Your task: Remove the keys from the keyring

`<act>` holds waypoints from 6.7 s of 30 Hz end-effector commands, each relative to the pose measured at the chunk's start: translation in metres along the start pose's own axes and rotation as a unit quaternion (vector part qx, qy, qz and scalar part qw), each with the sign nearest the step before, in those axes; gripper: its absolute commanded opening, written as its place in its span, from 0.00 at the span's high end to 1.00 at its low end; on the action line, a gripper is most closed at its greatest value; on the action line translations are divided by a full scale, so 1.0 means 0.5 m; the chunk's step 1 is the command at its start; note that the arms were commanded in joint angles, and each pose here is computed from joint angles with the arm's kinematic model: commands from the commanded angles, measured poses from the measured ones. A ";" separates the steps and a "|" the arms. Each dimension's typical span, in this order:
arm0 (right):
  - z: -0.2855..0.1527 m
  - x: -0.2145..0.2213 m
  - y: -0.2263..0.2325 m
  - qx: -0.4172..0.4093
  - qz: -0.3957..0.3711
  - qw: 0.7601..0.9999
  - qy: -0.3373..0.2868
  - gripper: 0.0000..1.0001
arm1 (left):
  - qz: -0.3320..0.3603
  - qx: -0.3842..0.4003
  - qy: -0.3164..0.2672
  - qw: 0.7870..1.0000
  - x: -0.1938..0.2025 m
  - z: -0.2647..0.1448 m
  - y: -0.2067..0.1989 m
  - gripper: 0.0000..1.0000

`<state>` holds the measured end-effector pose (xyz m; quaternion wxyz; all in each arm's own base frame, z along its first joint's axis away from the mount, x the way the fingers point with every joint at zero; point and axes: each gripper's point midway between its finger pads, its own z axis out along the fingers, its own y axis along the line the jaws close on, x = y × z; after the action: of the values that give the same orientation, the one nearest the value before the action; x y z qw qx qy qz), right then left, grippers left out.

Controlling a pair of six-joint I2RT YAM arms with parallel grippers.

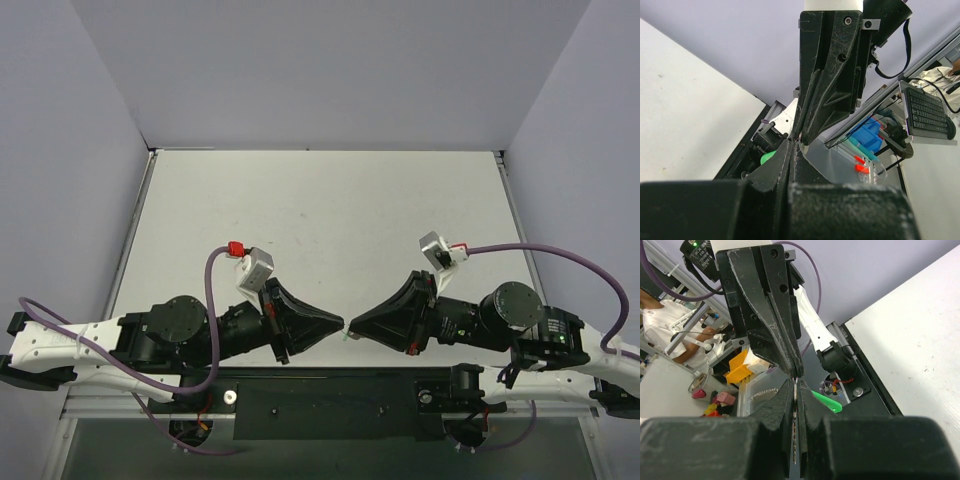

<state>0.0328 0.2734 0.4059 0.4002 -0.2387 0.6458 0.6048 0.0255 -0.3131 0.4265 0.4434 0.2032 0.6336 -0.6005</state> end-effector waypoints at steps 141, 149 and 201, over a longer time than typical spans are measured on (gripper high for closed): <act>0.020 -0.118 0.074 -0.051 -0.017 0.993 -0.106 1.00 | -0.067 0.086 -0.143 0.984 -0.122 -0.007 -0.071 1.00; 0.028 -0.081 0.049 -0.018 -0.017 0.998 -0.057 1.00 | -0.059 0.050 -0.113 0.991 -0.107 -0.004 -0.051 1.00; 0.026 0.062 -0.012 0.043 -0.022 0.992 0.114 1.00 | 0.004 0.012 0.044 0.999 -0.006 -0.001 -0.035 0.57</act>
<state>0.0000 0.2777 0.3684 0.2893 -0.3469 0.7162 0.5320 -0.0060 -0.3222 0.3824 0.3631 0.3226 0.6813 -0.5476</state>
